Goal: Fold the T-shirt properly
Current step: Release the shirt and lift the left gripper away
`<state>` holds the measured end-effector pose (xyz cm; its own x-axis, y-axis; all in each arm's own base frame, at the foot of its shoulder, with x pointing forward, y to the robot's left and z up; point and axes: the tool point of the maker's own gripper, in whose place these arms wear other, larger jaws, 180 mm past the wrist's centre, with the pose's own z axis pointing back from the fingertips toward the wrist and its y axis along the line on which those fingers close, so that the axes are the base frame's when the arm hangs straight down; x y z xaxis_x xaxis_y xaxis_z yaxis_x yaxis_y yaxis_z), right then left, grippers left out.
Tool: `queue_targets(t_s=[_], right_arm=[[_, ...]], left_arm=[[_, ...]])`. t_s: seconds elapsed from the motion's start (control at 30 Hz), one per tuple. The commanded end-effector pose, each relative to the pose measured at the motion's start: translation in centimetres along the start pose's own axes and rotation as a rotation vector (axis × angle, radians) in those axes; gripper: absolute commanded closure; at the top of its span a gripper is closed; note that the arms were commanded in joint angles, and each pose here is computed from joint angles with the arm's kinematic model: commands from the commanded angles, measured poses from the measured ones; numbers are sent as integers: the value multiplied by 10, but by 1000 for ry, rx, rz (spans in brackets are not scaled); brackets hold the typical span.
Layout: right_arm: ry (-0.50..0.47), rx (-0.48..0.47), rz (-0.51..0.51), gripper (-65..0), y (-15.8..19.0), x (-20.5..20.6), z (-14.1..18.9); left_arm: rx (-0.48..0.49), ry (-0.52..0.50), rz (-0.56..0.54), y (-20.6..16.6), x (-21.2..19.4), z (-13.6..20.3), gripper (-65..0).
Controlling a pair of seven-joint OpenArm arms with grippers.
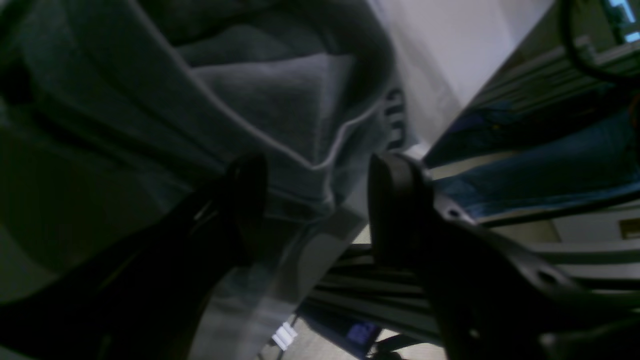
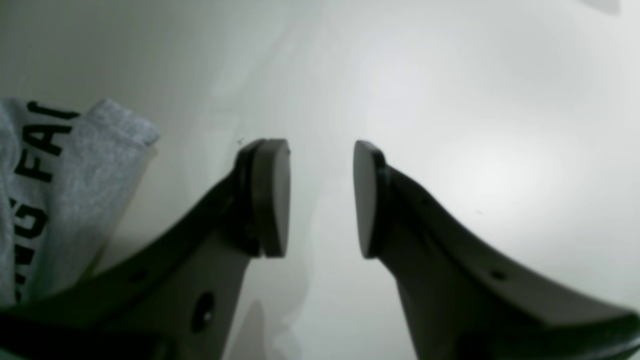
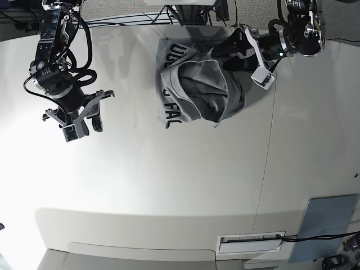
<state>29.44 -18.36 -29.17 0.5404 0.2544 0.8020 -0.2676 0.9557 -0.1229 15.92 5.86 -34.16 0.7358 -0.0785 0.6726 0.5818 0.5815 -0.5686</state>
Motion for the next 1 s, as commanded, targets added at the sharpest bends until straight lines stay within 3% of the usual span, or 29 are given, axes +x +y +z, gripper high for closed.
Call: queue_targets(t_s=[0.0,0.27,0.4,0.57,0.67,0.7,0.83,0.97], right_arm=[[-54,-10,17,-215,-4,15,4],[-55,-10,17,-215,-4,15,4],[-54,-10,17,-215,-4,15,4],[-54,-10,17,-215,-4,15,4],[-55,-10,17,-215,-4,15,4],[-55,-11,17,-215,-4,15,4],[-56,-16,22,-215,-5,15,4],[-55,-33,35,-215,-8,15,4]], left_arm=[[-25,-30,-7,-7,8,0,-328],[20,46,18,-8,-8,-17,-328],[99,49,36,3,-10,-24,-318],[178,82,44,16,-16,-23,-193],[146,78,10,11,-15,-24,-29],[124,70,-2,7,-14,-24,0],[77,30,-11,0,-2,-16,0],[158,-21,-32,17,17,9,0]])
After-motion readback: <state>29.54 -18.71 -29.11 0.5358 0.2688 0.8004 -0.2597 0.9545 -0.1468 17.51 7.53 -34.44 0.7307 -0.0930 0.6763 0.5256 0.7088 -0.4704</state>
